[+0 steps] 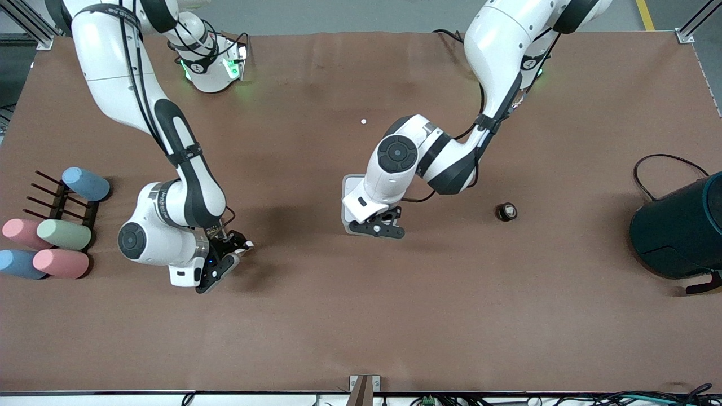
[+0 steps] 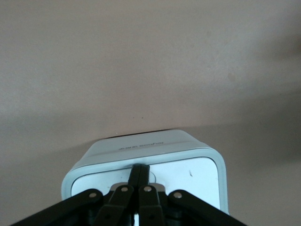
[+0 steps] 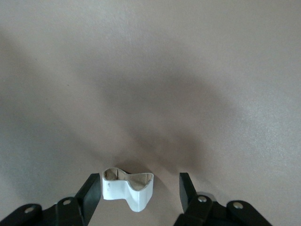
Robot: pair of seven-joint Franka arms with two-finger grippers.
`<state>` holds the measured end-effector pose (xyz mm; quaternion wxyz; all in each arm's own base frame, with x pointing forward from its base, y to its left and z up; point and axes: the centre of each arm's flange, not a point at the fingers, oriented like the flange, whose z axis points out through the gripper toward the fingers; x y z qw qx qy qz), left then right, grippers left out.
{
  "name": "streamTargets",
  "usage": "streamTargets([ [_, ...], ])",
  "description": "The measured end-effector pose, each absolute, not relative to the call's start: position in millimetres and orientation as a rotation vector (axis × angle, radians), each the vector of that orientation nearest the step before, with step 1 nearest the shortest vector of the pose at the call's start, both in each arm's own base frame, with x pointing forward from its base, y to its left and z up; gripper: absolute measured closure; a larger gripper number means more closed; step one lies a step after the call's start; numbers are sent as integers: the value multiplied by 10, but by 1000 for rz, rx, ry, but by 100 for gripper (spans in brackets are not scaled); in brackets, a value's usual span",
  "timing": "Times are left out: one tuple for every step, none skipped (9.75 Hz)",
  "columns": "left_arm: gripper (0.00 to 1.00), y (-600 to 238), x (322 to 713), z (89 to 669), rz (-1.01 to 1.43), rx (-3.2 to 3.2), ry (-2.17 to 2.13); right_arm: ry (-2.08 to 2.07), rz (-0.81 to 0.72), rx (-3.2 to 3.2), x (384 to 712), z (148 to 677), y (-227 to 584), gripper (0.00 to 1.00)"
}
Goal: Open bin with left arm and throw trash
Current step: 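Push the bin lid open with the left gripper while the right gripper grasps paper, then lift the paper with the right gripper while the left gripper moves to tape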
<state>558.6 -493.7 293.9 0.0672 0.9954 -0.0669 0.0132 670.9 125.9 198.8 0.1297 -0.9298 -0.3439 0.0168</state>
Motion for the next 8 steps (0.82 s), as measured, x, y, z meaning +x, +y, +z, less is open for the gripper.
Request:
streamTargets([
  [99,-4938,5589,2936,35,3001,-201,-997,57,-2702,6702,1948,1240,27],
  [99,-4938,5589,2937,34,3002,-201,-996,62,-2702,6697,1925,1237,31],
  [99,-4939,5590,2942,33,3002,-201,-997,66,-2701,6693,1912,1237,38],
  [97,-4941,5589,2956,24,3005,-202,-997,70,-2700,6689,1905,1237,45],
  [96,-4933,5591,3008,-1,3017,-203,-996,74,-2699,6684,1898,1237,52],
  [95,-4869,5600,3153,-57,3046,-199,-996,77,-2698,6680,1893,1237,68],
  [90,-4725,5660,3433,-88,3067,-177,-996,81,-2696,6675,1888,1240,73],
  [83,-4459,5779,3815,-84,3078,-125,-995,82,-2697,6673,1886,1237,75],
])
